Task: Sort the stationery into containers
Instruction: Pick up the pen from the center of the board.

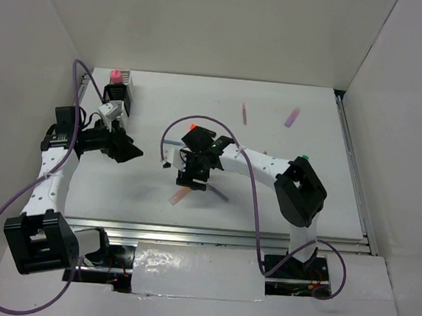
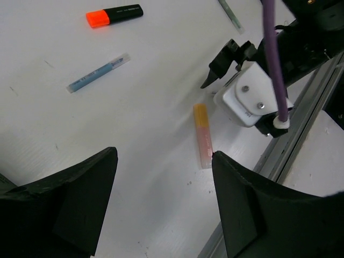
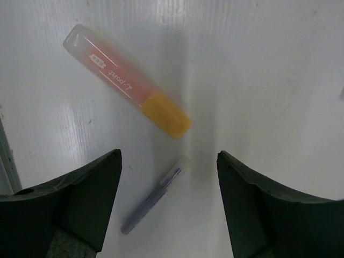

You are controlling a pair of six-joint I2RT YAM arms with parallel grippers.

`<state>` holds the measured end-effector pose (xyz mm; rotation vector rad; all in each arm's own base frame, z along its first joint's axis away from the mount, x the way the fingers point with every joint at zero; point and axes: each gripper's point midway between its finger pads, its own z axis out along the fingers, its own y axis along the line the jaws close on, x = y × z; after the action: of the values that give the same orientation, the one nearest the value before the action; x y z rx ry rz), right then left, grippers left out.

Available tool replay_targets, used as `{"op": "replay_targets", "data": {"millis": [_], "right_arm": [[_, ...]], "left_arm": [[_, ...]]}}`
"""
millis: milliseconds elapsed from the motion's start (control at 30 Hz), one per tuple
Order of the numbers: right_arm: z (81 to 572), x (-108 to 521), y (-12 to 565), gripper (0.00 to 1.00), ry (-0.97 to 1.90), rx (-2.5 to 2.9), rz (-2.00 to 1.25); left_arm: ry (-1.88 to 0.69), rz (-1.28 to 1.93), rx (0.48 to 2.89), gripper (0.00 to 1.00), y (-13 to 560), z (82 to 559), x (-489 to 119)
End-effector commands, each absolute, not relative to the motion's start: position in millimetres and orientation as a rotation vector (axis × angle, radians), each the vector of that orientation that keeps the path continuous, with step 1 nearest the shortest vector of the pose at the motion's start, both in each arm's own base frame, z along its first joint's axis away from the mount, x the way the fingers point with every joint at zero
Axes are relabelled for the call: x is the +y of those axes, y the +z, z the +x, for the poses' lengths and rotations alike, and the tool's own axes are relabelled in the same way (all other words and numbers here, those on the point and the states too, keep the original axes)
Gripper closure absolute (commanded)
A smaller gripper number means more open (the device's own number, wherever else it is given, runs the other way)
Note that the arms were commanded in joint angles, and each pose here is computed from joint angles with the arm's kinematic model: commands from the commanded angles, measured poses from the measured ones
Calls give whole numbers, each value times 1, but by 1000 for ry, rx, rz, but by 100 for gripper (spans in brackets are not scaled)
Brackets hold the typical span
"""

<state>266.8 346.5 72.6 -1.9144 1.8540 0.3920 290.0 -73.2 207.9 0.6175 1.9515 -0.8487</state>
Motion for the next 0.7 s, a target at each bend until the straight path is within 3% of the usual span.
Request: {"op": "replay_targets", "data": {"millis": [0, 233, 667], "right_arm": [[274, 371, 76, 22, 390, 1754, -1944], [262, 376, 65, 23, 383, 1714, -2000], [267, 389, 35, 25, 319, 1657, -2121]], "left_arm": [[-810, 631, 1886, 17, 221, 288, -73], [-626, 622, 1881, 17, 219, 286, -62], [-673, 596, 1865, 17, 232, 276, -65]]}}
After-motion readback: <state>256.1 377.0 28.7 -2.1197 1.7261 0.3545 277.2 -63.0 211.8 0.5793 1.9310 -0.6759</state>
